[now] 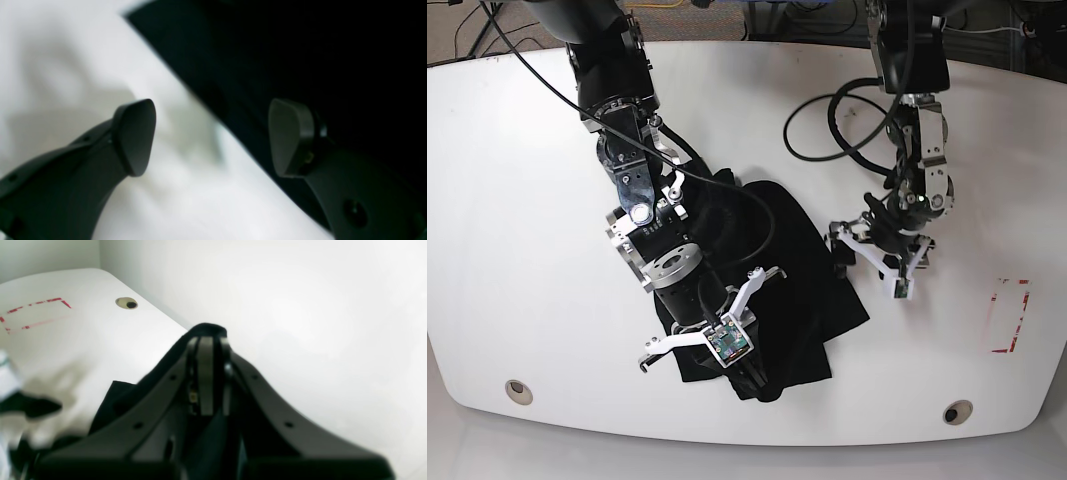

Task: Layout the t-shirt on the table in an organized manner, then fold the t-shirt properly
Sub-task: 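Reach the left gripper to the shirt's other edge and grasp it, then lift the shirt with both grippers and stretch it apart, laying it flat, then hold the shirt edges with both grippers and adjust the grip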

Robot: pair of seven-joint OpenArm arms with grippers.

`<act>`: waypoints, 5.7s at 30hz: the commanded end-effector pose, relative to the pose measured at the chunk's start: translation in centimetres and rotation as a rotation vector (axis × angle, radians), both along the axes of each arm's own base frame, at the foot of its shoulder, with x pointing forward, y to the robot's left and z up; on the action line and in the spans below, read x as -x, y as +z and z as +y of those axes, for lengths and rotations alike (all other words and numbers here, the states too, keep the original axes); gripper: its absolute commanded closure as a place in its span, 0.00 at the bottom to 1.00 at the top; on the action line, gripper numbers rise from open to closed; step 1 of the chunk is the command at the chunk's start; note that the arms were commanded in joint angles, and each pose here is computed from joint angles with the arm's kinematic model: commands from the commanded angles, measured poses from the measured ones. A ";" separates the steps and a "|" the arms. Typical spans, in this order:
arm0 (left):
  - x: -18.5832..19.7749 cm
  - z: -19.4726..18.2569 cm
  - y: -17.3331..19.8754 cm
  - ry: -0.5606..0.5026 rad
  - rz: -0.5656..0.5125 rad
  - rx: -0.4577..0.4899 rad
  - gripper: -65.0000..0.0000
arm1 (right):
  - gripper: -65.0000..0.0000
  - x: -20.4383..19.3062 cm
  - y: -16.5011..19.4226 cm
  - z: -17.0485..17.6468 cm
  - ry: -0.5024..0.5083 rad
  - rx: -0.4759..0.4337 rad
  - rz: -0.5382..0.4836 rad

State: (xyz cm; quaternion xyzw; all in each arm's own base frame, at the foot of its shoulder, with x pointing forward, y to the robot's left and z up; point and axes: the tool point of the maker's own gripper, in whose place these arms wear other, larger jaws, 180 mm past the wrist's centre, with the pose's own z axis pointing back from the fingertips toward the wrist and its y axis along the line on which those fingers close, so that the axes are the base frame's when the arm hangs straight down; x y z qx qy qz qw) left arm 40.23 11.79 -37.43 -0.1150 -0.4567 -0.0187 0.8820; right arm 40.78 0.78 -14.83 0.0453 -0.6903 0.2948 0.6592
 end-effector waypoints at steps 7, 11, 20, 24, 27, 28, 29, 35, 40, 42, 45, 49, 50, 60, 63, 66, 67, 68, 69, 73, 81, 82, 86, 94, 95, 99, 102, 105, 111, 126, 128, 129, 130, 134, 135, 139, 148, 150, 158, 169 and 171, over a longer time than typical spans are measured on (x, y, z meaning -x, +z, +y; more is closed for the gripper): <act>-4.8 0.7 0.1 0.044 -0.008 0.071 0.23 | 1.00 0.0 2.5 0.2 0.010 -0.034 -0.073; -5.9 0.8 -0.7 0.064 0.009 0.101 0.23 | 1.00 0.0 2.5 0.2 0.011 -0.036 -0.073; -8.1 0.6 -2.6 0.084 0.045 0.141 0.22 | 1.00 0.0 2.5 0.2 0.011 -0.037 -0.072; -8.7 0.4 -2.9 0.090 0.054 0.157 0.22 | 1.00 0.0 2.5 0.2 0.010 -0.037 -0.073; -8.8 0.1 -3.1 0.088 0.064 0.167 0.22 | 1.00 0.0 2.5 0.2 0.010 -0.037 -0.073; -8.8 0.0 -3.2 0.086 0.066 0.165 0.22 | 1.00 0.0 2.5 0.2 0.010 -0.038 -0.072; -8.7 -0.1 -3.3 0.085 0.068 0.167 0.22 | 1.00 0.0 2.5 0.2 0.010 -0.038 -0.072; -8.5 -1.5 -3.5 0.071 0.077 0.185 0.24 | 1.00 0.0 2.5 0.2 0.011 -0.041 -0.071; -7.5 -2.0 -5.0 0.069 0.119 0.195 0.42 | 1.00 0.1 2.2 0.3 0.012 -0.043 -0.066; -7.2 -2.2 -5.5 0.067 0.138 0.199 0.51 | 1.00 0.1 2.1 0.1 0.006 -0.045 -0.062; -6.8 -2.4 -6.1 0.066 0.155 0.203 0.60 | 1.00 -0.1 2.2 -0.6 -0.012 -0.053 -0.061; -6.8 -2.5 -6.2 0.066 0.156 0.203 0.64 | 1.00 -0.1 1.7 -1.2 -0.028 -0.058 -0.050; -6.8 -2.5 -6.2 0.066 0.156 0.203 0.66 | 1.00 -0.1 1.7 -1.3 -0.031 -0.061 -0.047; -6.7 -2.2 -6.1 0.075 0.152 0.204 1.00 | 1.00 -0.6 2.1 -3.4 -0.057 -0.159 -0.021; -6.8 -1.9 -6.1 0.079 0.149 0.203 1.00 | 1.00 -0.8 2.2 -4.2 -0.075 -0.167 -0.023; -7.5 -0.8 -5.0 0.100 0.113 0.215 1.00 | 1.00 -1.0 2.3 -5.4 -0.106 -0.175 -0.025; -7.6 0.0 -4.6 0.114 0.100 0.224 1.00 | 1.00 -1.0 2.1 -5.8 -0.116 -0.179 -0.020; -7.5 0.7 -4.4 0.127 0.094 0.241 1.00 | 1.00 -1.1 1.9 -6.3 -0.131 -0.183 -0.018; -7.0 1.2 -4.6 0.133 0.102 0.253 1.00 | 1.00 -1.1 1.9 -6.8 -0.143 -0.186 -0.016; -6.7 3.3 -3.3 0.148 0.091 0.295 1.00 | 1.00 -1.3 2.2 -8.9 -0.198 -0.201 -0.027; -5.5 9.1 0.2 0.192 -0.009 0.275 1.00 | 1.00 -1.6 2.6 -13.0 -0.303 -0.228 -0.043; -5.4 9.7 1.0 0.195 -0.029 0.271 1.00 | 1.00 -1.7 2.7 -13.5 -0.315 -0.230 -0.046; -4.7 11.6 3.5 0.187 -0.084 0.253 1.00 | 1.00 -1.7 3.0 -14.9 -0.350 -0.234 -0.056; -3.6 14.1 9.7 0.141 -0.210 0.211 1.00 | 1.00 -2.2 4.9 -15.2 -0.353 -0.242 -0.101; -3.5 14.2 10.8 0.130 -0.235 0.206 1.00 | 1.00 -2.3 5.4 -15.3 -0.353 -0.240 -0.114; -3.3 14.2 14.6 0.088 -0.311 0.186 1.00 | 1.00 -2.7 6.8 -15.9 -0.356 -0.219 -0.150; -3.5 14.4 17.5 0.071 -0.362 0.165 1.00 | 1.00 -3.4 7.8 -16.1 -0.356 -0.220 -0.166; -3.8 14.8 20.4 0.067 -0.423 0.145 1.00 | 1.00 -4.2 9.3 -16.3 -0.357 -0.226 -0.192; -4.2 17.5 26.1 0.093 -0.523 0.090 1.00 | 1.00 -5.6 12.5 -17.9 -0.377 -0.202 -0.240; -3.0 23.9 39.7 0.183 -0.729 -0.022 1.00 | 1.00 -6.5 19.9 -21.8 -0.448 -0.144 -0.342; -2.9 23.9 39.8 0.184 -0.730 -0.025 1.00 | 1.00 -6.5 19.9 -21.8 -0.448 -0.143 -0.341; -2.9 23.9 39.8 0.182 -0.733 -0.025 1.00 | 1.00 -6.5 19.8 -21.8 -0.448 -0.143 -0.339; -2.9 23.8 39.7 0.181 -0.729 -0.026 1.00 | 1.00 -6.5 19.7 -21.8 -0.449 -0.143 -0.336; -2.9 24.0 38.5 0.184 -0.700 -0.026 1.00 | 1.00 -6.3 17.2 -23.0 -0.477 -0.130 -0.289; -2.9 24.0 37.9 0.185 -0.691 -0.026 1.00 | 1.00 -6.1 16.7 -23.5 -0.490 -0.134 -0.282; -2.6 24.2 34.6 0.191 -0.620 -0.033 1.00 | 1.00 -5.4 12.8 -25.2 -0.517 -0.171 -0.204; 1.4 26.0 24.8 0.218 -0.436 -0.052 1.00 | 1.00 -2.2 0.8 -27.4 -0.535 -0.240 0.056; 2.7 26.4 22.3 0.222 -0.383 -0.054 1.00 | 1.00 -0.9 -2.6 -27.6 -0.529 -0.267 0.124; 7.8 26.6 13.7 0.248 -0.179 -0.036 1.00 | 1.00 4.2 -13.1 -26.8 -0.537 -0.356 0.339; 14.1 25.7 5.8 0.173 0.036 -0.155 1.00 | 1.00 10.5 -20.5 -24.5 -0.567 -0.391 0.531; 15.2 25.9 5.0 0.170 0.064 -0.184 1.00 | 1.00 11.4 -21.4 -24.1 -0.573 -0.398 0.561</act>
